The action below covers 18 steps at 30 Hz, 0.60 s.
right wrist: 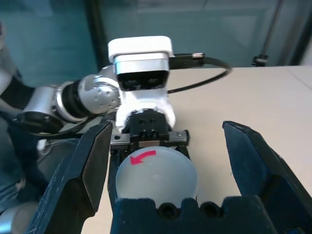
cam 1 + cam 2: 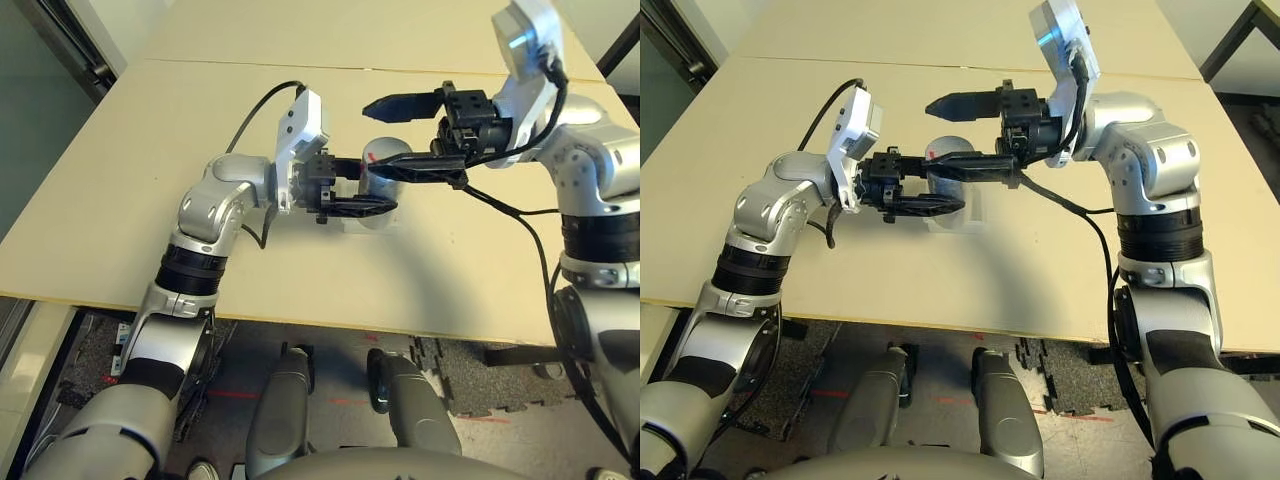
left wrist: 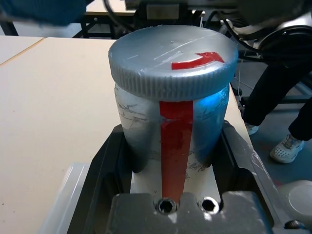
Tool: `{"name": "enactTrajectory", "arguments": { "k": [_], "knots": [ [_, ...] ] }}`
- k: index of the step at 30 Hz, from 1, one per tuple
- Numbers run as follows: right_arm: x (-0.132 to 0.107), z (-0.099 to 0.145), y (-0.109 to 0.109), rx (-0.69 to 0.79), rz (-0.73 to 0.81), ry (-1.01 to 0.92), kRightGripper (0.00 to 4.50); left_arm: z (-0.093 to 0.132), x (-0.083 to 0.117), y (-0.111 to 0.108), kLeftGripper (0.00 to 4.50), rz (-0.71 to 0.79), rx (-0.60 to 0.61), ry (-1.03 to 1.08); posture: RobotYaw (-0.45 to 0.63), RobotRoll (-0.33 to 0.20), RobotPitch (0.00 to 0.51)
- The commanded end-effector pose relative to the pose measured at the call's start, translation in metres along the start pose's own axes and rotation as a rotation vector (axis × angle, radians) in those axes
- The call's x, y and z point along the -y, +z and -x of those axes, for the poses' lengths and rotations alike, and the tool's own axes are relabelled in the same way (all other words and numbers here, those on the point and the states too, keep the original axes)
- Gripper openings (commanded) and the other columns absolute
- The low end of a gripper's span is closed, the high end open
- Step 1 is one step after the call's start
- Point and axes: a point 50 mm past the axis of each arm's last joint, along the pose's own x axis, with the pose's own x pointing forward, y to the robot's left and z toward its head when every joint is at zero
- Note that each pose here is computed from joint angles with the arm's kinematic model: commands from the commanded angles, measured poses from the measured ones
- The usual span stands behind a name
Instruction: Pour the medicine from the bottle into the box.
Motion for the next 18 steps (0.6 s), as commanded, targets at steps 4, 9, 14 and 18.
{"name": "enactTrajectory", "arguments": {
  "k": [4, 9, 14, 18],
  "knots": [
    [-0.005, 0.008, -0.002, -0.012, -0.009, -0.031, 4.5, 0.002, -0.003, -0.001, 2.44, -0.009, -0.004, 0.013, 0.08, 0.0, 0.187],
    [-0.009, -0.001, -0.003, -0.012, -0.027, 0.005, 4.5, 0.004, -0.004, -0.006, 2.44, -0.004, -0.015, 0.019, 0.09, 0.0, 0.184],
    [-0.013, -0.008, -0.004, -0.019, -0.039, 0.041, 4.5, 0.004, -0.005, -0.008, 2.44, -0.002, -0.02, 0.021, 0.09, 0.0, 0.183],
    [-0.013, -0.012, -0.006, -0.032, -0.033, 0.048, 4.5, 0.005, -0.006, -0.009, 2.44, 0.0, -0.022, 0.023, 0.09, 0.0, 0.184]
  ]
}}
